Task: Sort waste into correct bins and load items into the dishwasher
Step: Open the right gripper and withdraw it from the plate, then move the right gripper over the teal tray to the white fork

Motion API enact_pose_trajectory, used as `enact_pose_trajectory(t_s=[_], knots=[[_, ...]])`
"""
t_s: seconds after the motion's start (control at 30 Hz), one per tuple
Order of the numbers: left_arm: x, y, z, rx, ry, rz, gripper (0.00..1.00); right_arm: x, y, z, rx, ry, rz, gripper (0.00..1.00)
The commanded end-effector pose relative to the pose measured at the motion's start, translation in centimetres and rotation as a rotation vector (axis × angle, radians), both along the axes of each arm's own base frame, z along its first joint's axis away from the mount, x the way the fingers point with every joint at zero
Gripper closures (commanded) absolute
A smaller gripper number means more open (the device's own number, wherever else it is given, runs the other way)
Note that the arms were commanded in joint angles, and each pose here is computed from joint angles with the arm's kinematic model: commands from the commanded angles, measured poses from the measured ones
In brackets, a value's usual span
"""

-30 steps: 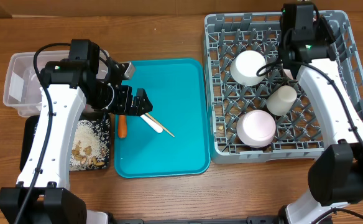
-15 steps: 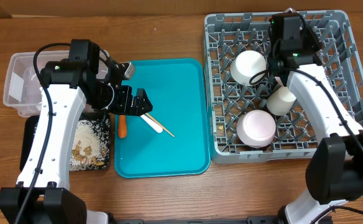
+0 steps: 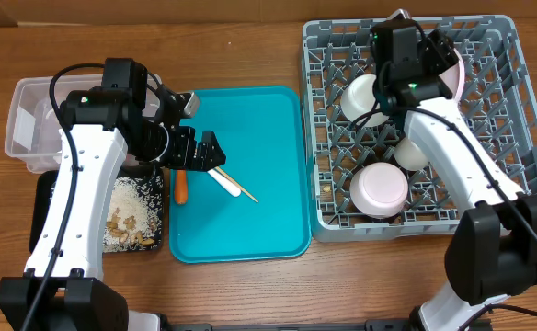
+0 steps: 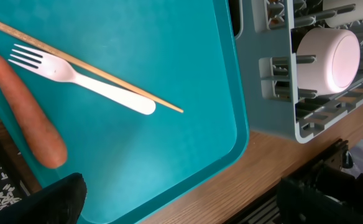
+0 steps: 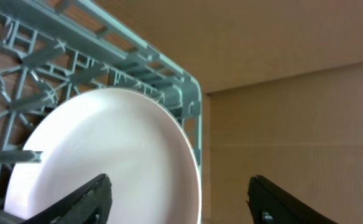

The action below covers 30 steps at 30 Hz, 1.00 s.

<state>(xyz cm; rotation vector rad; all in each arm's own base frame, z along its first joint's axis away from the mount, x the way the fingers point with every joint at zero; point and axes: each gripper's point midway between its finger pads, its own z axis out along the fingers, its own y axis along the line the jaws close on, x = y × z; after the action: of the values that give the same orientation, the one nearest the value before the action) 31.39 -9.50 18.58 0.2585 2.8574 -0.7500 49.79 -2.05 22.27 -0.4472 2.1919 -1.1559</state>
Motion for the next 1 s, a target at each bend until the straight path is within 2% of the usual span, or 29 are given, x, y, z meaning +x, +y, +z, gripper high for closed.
enact_pose_trajectory(t_s=[0.0, 0.2, 0.57, 0.77, 0.9, 0.97], knots=[[0.4, 0.0, 0.2, 0.003, -0.007, 0.007, 0.0, 0.1, 0.9, 1.3, -0.029, -0.063, -0.026, 0.24], [0.4, 0.0, 0.2, 0.003, -0.006, 0.007, 0.0, 0.2, 4.0, 2.8, 0.021, -0.172, -0.009, 0.11], [0.4, 0.0, 0.2, 0.003, -0.006, 0.007, 0.0, -1.8, 15.2, 1.7, 0.2, -0.219, 0.155, 0.12], [0.4, 0.0, 0.2, 0.003, -0.006, 0.007, 0.0, -3.9, 21.1, -1.5, 0.465, -0.137, 0.243, 0.12], [0.4, 0.0, 0.2, 0.003, -0.007, 0.007, 0.0, -5.0, 22.7, -3.6, 0.649, -0.069, 0.219, 0.12], [0.4, 0.0, 0.2, 0.003, -0.007, 0.007, 0.0, -5.9, 24.4, -4.9, 0.779, 0.017, 0.239, 0.12]])
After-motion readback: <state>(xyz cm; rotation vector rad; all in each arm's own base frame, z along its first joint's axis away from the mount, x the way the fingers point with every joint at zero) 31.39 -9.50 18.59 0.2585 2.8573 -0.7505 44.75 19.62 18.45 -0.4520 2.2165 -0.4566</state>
